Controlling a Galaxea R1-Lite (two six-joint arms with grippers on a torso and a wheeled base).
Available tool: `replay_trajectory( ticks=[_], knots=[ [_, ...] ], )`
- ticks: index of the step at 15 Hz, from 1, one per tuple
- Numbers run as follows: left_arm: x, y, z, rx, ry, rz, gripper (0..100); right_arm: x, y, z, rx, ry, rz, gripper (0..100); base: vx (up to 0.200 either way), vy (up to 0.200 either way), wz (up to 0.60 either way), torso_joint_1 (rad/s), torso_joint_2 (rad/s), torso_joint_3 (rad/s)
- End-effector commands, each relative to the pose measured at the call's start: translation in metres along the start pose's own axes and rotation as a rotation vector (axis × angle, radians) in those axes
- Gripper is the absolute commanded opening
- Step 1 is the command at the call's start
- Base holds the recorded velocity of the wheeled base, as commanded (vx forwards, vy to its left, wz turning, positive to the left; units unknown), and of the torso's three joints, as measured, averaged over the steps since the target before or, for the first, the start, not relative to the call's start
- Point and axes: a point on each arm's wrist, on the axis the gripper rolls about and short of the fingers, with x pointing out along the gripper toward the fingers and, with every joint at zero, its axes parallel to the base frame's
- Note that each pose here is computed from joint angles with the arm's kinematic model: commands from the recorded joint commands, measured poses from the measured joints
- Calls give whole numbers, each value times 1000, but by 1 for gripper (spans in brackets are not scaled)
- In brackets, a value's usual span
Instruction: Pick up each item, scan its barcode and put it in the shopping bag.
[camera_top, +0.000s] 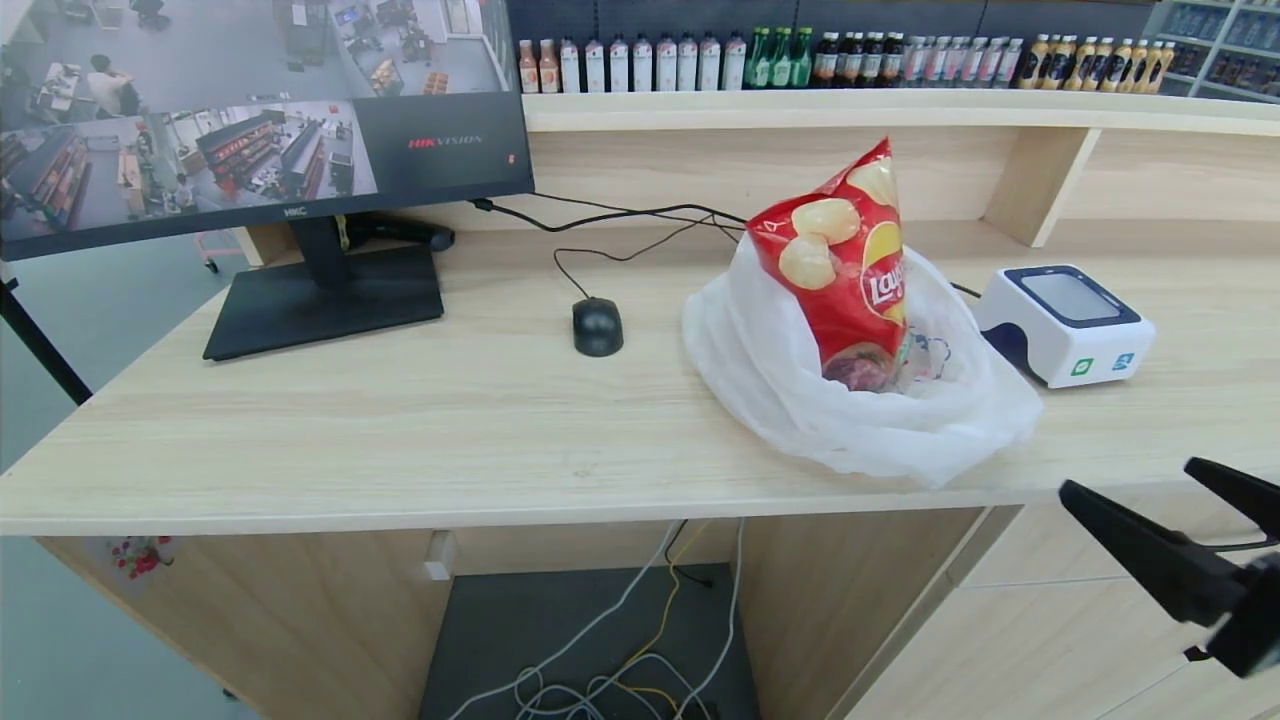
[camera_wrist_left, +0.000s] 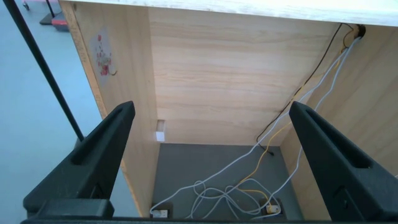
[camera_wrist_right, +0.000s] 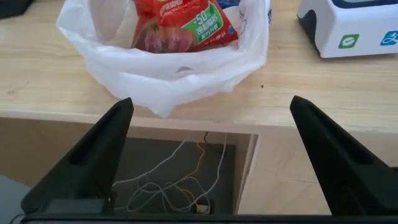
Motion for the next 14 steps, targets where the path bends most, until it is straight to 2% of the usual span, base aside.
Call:
replay_trajectory(
  ticks=[1,4,5,8,10,11,14],
  knots=[
    [0,0,0,0,0,1,100,-46,-23,-14,2,-114,63,100,0,0,0,0,0,0],
    [0,0,0,0,0,1,100,-65,-31,-25,-37,-151,173,100,0,0,0,0,0,0],
    [0,0,0,0,0,1,100,-73,-35,-39,-58,-152,242,100,0,0,0,0,0,0],
    [0,0,0,0,0,1,100,-81,-39,-65,-133,-140,307,100,0,0,0,0,0,0],
    [0,0,0,0,0,1,100,-86,-40,-76,-165,-83,391,100,0,0,0,0,0,0],
    [0,0,0,0,0,1,100,-91,-43,-84,-179,-48,405,100,0,0,0,0,0,0],
    [0,0,0,0,0,1,100,-105,-52,-103,-212,-25,404,100,0,0,0,0,0,0]
  ],
)
